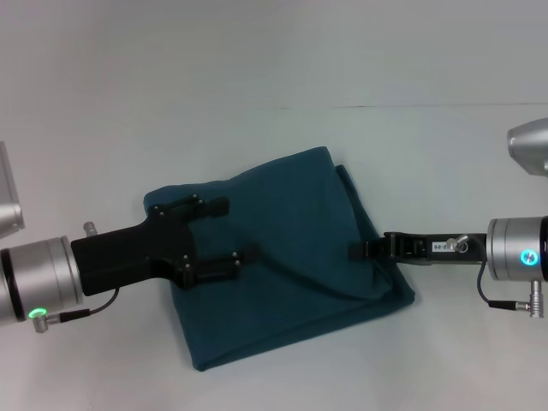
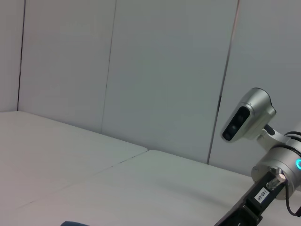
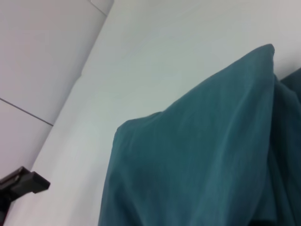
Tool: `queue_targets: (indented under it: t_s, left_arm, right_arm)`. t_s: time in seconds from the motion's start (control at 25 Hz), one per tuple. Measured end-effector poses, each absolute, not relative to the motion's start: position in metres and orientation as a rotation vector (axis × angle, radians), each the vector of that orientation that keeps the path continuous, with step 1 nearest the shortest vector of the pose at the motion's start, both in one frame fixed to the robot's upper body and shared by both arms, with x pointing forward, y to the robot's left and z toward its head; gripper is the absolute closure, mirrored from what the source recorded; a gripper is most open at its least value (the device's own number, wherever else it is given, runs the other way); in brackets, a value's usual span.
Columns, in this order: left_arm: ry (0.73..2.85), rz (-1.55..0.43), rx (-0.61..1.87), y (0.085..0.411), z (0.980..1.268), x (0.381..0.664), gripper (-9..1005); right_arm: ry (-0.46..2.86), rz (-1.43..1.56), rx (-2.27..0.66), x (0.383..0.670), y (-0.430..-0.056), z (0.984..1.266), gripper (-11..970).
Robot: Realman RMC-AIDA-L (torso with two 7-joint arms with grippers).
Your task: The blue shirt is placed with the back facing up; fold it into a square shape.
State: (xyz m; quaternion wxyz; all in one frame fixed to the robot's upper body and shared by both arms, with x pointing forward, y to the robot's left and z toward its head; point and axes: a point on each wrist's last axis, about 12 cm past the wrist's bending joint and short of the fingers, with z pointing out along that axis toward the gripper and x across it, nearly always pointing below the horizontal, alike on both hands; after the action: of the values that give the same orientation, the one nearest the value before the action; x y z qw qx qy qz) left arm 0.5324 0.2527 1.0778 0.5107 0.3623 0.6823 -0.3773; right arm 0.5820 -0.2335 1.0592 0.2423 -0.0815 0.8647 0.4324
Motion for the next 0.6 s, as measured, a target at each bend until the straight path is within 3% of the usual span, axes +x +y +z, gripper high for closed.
queue_targets:
  t_s: [0.12,0.6]
  left_arm:
    - [1.642,-0.909,0.872,0.252,1.078,0.533,117]
    - [1.636,-0.914,0.877,0.25,1.08,0.535,117]
  right_arm:
    - [2.336,1.191,-0.218,0.582,-0.236,1.061,923]
    - [2.275,1.193,-0.22,0.584,-0.253,1.071,940]
